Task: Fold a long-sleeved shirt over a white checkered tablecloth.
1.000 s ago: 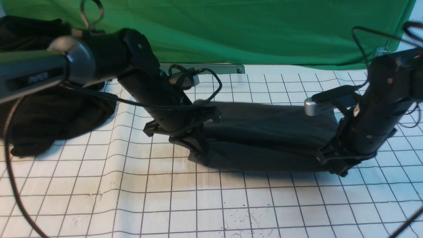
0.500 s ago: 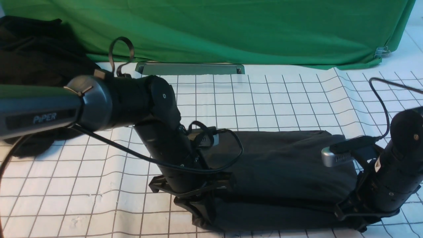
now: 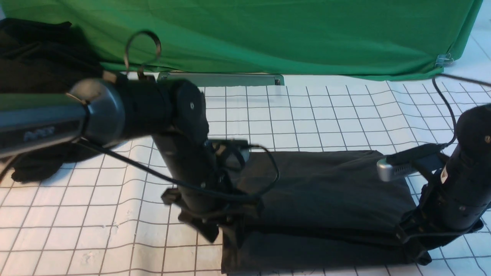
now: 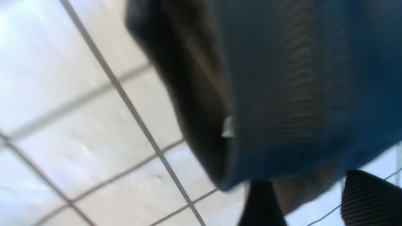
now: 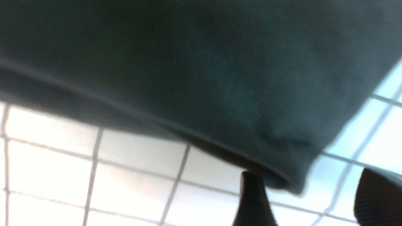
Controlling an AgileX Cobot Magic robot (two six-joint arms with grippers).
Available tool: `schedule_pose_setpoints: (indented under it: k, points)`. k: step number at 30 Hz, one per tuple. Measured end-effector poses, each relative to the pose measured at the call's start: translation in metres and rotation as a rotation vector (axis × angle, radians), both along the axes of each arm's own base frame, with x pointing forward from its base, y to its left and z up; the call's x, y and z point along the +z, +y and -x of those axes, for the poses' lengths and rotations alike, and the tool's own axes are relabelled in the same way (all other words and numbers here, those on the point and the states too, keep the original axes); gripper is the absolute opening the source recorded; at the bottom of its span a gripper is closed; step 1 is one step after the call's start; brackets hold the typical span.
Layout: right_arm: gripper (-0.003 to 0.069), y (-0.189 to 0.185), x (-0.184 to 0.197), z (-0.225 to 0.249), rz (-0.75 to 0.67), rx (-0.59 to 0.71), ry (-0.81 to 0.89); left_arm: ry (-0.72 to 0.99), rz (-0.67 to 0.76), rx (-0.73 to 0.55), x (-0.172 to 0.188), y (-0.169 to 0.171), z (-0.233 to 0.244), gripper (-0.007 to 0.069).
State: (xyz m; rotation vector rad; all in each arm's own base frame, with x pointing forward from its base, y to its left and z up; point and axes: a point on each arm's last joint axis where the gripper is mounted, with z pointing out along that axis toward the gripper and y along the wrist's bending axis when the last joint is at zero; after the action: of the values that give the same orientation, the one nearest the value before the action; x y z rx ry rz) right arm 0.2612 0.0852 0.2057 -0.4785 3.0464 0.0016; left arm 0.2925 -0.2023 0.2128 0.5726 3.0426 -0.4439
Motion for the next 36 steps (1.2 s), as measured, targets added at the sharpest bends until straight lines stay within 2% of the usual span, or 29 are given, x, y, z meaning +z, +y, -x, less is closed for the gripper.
schedule_pose_setpoints:
  k: [3,7,10,14,16,17,23,25,26,30,33,36]
  points:
    - [0.0358,-0.001,0.021,0.001,0.0,0.014,-0.021,-0.087,0.02,-0.016,0.031,0.001,-0.005,0.041]
    - [0.0245,-0.009,0.058,0.018,0.02,0.047,-0.062,-0.18,0.032,-0.027,0.069,0.003,-0.007,0.0422]
    - [0.0155,-0.016,0.082,0.035,0.019,0.053,-0.129,-0.203,0.045,-0.009,0.08,0.005,-0.006,0.0421]
    - [0.0036,-0.028,0.125,0.07,-0.027,0.051,-0.308,-0.23,0.061,-0.004,0.09,0.007,-0.002,0.0377]
    - [0.0006,-0.037,0.148,0.095,-0.065,0.04,-0.434,-0.24,0.065,-0.003,0.092,0.007,-0.002,0.0336]
    - [0.0006,-0.039,0.152,0.1,-0.073,0.037,-0.458,-0.24,0.065,-0.003,0.092,0.007,-0.002,0.0336]
    - [-0.0002,-0.068,0.197,0.19,-0.211,-0.028,-0.822,-0.264,0.078,0.004,0.093,0.006,-0.004,0.0202]
    - [-0.0002,-0.074,0.201,0.208,-0.245,-0.037,-0.909,-0.272,0.082,0.007,0.094,0.006,-0.005,0.0181]
    - [-0.0002,-0.081,0.201,0.227,-0.282,-0.042,-1.007,-0.285,0.087,0.01,0.094,0.005,-0.006,0.016]
    - [-0.0004,-0.09,0.18,0.259,-0.372,-0.034,-1.265,-0.3,0.092,0.013,0.094,0.005,-0.007,0.0126]
    - [-0.0005,-0.085,0.151,0.254,-0.404,0.007,-1.341,-0.304,0.089,0.012,0.095,0.005,-0.008,0.0123]
    - [-0.0005,-0.081,0.139,0.245,-0.421,0.028,-1.362,-0.304,0.089,0.012,0.095,0.005,-0.008,0.0121]
